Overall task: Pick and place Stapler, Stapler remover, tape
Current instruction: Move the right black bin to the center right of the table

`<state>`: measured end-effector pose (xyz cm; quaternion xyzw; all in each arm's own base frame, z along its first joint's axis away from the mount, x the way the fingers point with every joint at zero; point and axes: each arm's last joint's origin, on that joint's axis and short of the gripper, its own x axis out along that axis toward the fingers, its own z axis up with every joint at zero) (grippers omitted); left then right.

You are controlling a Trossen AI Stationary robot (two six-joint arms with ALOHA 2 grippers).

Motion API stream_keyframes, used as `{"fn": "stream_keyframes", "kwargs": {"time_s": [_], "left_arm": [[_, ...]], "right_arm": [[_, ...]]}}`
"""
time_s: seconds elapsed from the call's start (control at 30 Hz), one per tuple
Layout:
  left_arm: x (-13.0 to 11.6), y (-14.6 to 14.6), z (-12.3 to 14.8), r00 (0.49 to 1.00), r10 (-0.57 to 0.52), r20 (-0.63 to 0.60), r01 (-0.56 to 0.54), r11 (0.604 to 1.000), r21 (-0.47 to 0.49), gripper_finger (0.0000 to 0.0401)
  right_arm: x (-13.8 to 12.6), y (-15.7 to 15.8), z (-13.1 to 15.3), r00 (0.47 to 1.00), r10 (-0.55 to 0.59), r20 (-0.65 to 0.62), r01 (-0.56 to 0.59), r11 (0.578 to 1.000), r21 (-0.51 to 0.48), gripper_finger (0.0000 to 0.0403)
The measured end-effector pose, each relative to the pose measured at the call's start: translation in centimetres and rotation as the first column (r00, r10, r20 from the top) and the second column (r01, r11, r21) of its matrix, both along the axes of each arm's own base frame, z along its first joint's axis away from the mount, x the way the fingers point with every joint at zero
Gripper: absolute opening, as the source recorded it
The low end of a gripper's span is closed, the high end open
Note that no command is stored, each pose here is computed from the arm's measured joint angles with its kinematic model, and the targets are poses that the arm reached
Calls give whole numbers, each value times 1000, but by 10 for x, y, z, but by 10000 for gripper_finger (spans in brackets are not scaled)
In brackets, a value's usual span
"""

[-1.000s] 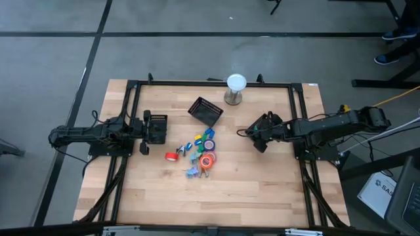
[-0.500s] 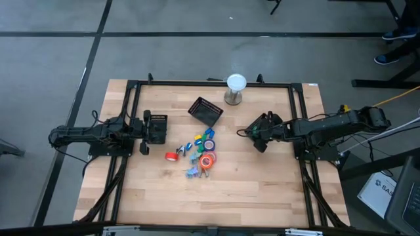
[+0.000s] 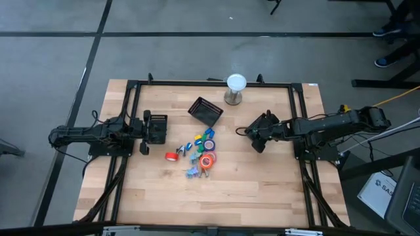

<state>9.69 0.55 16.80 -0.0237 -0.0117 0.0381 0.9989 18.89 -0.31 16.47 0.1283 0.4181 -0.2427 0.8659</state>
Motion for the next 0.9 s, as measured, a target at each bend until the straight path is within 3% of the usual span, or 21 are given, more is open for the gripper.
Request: {"fn": "stream_keyframes", "kwargs": {"time_s": [0.4,0.6,0.9], "left_arm": [[0,0,0,1000,0,0,0,1000,0,88],[0,0,0,1000,0,0,0,1000,0,88],[0,0,0,1000,0,0,0,1000,1,88]], "right_arm": [[11,0,-16,999,16,-37,-13,996,85,11],[20,1,-22,1000,24,-18,-22,994,102,19],[45,2,-17,968,141,206,-168,978,120,4]]}}
